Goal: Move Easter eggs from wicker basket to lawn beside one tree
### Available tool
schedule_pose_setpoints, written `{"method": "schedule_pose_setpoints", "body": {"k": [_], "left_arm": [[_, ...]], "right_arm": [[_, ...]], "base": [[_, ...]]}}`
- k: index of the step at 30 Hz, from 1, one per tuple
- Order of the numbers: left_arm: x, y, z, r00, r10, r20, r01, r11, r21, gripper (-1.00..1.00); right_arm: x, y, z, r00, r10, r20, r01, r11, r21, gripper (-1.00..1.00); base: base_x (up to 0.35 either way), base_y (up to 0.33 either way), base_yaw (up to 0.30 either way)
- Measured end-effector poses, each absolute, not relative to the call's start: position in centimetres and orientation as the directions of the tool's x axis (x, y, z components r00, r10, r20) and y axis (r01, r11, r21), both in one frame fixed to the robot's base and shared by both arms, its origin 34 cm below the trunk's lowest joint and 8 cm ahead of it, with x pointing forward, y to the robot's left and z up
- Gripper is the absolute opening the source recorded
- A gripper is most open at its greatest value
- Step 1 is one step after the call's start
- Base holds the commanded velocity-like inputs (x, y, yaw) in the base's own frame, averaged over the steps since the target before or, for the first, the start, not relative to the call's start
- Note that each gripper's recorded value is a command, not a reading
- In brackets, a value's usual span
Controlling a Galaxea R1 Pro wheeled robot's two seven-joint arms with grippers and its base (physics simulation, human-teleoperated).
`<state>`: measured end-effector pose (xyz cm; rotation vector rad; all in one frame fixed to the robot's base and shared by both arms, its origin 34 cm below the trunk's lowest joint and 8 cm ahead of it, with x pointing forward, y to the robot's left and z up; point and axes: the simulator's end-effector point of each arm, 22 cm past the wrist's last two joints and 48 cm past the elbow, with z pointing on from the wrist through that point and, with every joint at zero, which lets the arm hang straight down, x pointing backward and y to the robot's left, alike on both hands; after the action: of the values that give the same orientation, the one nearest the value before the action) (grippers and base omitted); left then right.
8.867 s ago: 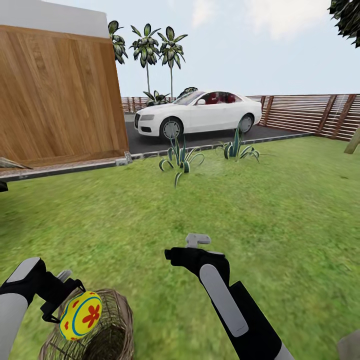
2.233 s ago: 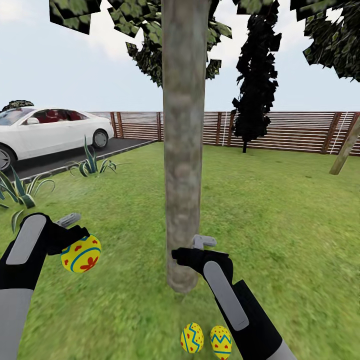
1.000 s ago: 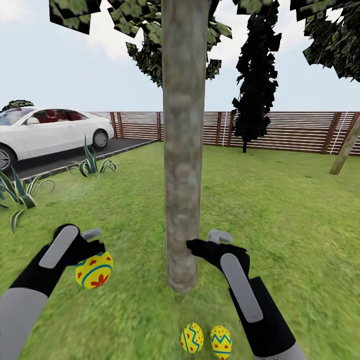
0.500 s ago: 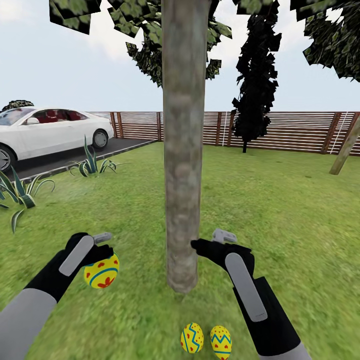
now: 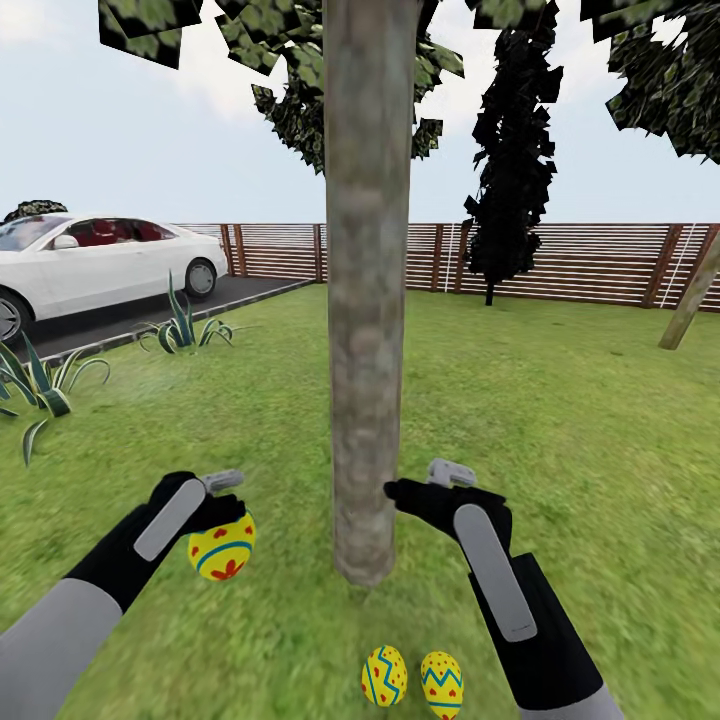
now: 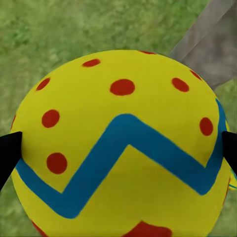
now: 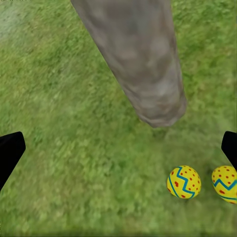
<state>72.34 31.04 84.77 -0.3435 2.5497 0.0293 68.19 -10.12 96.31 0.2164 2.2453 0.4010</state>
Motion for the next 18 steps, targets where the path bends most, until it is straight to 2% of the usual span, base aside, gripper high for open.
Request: {"method": "schedule_pose_setpoints", "body": {"k": [18], "left_arm": [[72.1, 29.1, 81.8, -0.813, -0.181, -0.553, -0.211, 0.978, -0.010, -1.00]], "right_arm": [[68.6, -13.1, 95.8, -0.647, 0.322, -0.691, 0.078, 0.930, 0.360, 1.00]], "base": [[0.000, 0.000, 0.000]]}}
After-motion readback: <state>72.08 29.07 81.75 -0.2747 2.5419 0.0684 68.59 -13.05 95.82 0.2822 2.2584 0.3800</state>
